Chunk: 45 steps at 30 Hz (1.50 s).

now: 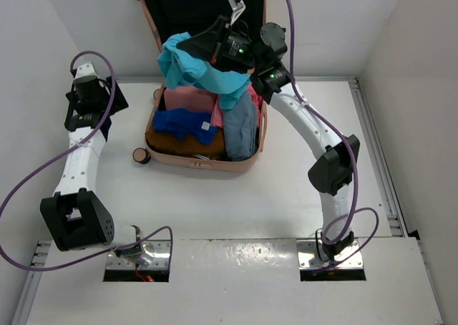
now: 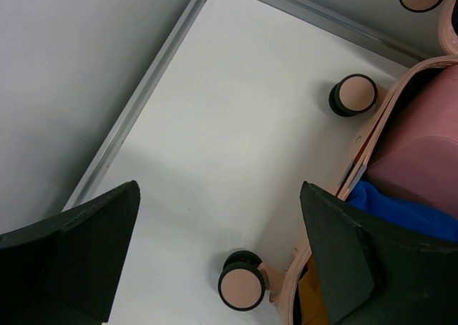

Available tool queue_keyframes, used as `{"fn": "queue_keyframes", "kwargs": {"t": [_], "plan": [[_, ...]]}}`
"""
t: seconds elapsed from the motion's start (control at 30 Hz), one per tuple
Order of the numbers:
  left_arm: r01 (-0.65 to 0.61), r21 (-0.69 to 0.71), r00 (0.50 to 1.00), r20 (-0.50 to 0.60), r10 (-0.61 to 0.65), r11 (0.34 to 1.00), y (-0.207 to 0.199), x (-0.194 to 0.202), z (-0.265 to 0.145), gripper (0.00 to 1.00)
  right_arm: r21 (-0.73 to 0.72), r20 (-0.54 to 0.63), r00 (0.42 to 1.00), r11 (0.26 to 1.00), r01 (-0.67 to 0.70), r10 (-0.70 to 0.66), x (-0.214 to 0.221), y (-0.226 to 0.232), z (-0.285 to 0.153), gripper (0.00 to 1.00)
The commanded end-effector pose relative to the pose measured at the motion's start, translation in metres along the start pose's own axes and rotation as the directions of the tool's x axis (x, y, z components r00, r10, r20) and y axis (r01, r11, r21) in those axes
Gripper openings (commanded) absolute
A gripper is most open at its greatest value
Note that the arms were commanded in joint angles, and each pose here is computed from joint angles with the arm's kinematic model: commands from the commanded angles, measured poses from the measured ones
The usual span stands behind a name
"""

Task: Pack the luggage

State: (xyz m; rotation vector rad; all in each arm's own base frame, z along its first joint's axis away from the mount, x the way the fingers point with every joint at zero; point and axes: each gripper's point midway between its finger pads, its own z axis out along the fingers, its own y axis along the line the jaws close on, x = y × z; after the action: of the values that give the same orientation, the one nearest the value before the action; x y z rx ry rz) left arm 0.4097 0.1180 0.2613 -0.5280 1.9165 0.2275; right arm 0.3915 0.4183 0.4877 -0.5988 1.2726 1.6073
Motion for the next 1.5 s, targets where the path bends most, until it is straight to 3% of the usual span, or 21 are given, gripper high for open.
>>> {"fn": "queue_keyframes", "kwargs": {"t": [0.0, 0.27, 0.47, 0.57, 0.63, 0.67, 0.8, 0.87, 0.97, 1.07, 1.17, 1.2, 1.3, 1.33, 1.47], "plan": [[0.009, 0.004, 0.998, 0.058, -0.009, 1.0, 0.003, -0.017, -0.007, 1.0, -0.127, 0.131, 0.99, 0.989, 0.072, -0.056, -0.046, 0.067, 0.005, 0.0], [0.01, 0.014, 0.998, 0.062, -0.011, 1.0, 0.0, -0.022, -0.003, 1.0, -0.242, 0.219, 0.949, 0.93, 0.276, -0.225, -0.046, 0.118, 0.013, 0.0], [0.008, 0.012, 0.999, 0.05, -0.008, 1.0, 0.001, -0.015, -0.001, 1.0, -0.209, 0.197, 0.954, 0.941, 0.267, -0.227, -0.04, 0.109, 0.012, 0.0], [0.006, 0.01, 0.999, 0.041, -0.006, 1.0, 0.001, -0.011, 0.0, 1.0, -0.067, 0.066, 0.986, 0.985, 0.158, -0.154, 0.01, 0.044, 0.007, 0.0], [0.006, 0.01, 0.999, 0.041, -0.006, 1.0, 0.001, -0.011, 0.0, 1.0, 0.099, -0.036, 0.998, 0.994, 0.05, -0.046, 0.058, -0.021, -0.014, 0.0], [0.006, 0.01, 0.999, 0.041, -0.006, 1.0, 0.001, -0.011, 0.0, 1.0, 0.168, -0.048, 0.998, 0.985, 0.049, -0.041, 0.058, -0.05, -0.031, 0.0], [-0.008, 0.032, 1.0, 0.018, 0.007, 0.999, -0.003, -0.003, 0.006, 1.0, 0.464, -0.183, 0.981, 0.886, 0.026, 0.068, 0.133, -0.146, -0.107, 0.0], [-0.009, 0.042, 1.0, 0.007, 0.009, 0.999, -0.005, 0.0, 0.008, 1.0, 0.566, -0.221, 0.974, 0.82, 0.085, 0.051, 0.146, -0.183, -0.14, 0.0], [-0.011, 0.058, 1.0, -0.008, 0.012, 0.998, -0.01, 0.001, 0.016, 1.0, 0.665, -0.286, 0.952, 0.738, 0.112, 0.113, 0.182, -0.227, -0.176, 0.0], [-0.01, 0.069, 1.0, -0.001, 0.01, 0.998, -0.014, -0.007, 0.023, 1.0, 0.682, -0.343, 0.928, 0.718, 0.139, 0.146, 0.198, -0.245, -0.188, 0.0], [-0.019, 0.071, 1.0, 0.01, 0.019, 0.997, -0.016, -0.013, 0.025, 1.0, 0.609, -0.472, 0.871, 0.765, 0.207, 0.14, 0.212, -0.239, -0.19, 0.0], [-0.019, 0.071, 1.0, 0.01, 0.019, 0.997, -0.016, -0.015, 0.028, 1.0, 0.603, -0.511, 0.841, 0.772, 0.202, 0.179, 0.225, -0.232, -0.197, 0.08], [-0.031, 0.089, 1.0, -0.001, 0.031, 0.996, -0.02, -0.012, 0.033, 1.0, 0.496, -0.605, 0.788, 0.828, 0.263, 0.112, 0.23, -0.21, -0.2, 0.35], [-0.03, 0.099, 1.0, 0.008, 0.029, 0.995, -0.023, -0.017, 0.032, 1.0, 0.462, -0.612, 0.788, 0.841, 0.282, 0.072, 0.22, -0.193, -0.199, 0.52], [-0.048, 0.155, 0.999, 0.003, 0.049, 0.987, -0.032, -0.015, 0.03, 1.0, 0.362, -0.597, 0.793, 0.84, 0.404, -0.125, 0.177, -0.166, -0.196, 0.73]]}}
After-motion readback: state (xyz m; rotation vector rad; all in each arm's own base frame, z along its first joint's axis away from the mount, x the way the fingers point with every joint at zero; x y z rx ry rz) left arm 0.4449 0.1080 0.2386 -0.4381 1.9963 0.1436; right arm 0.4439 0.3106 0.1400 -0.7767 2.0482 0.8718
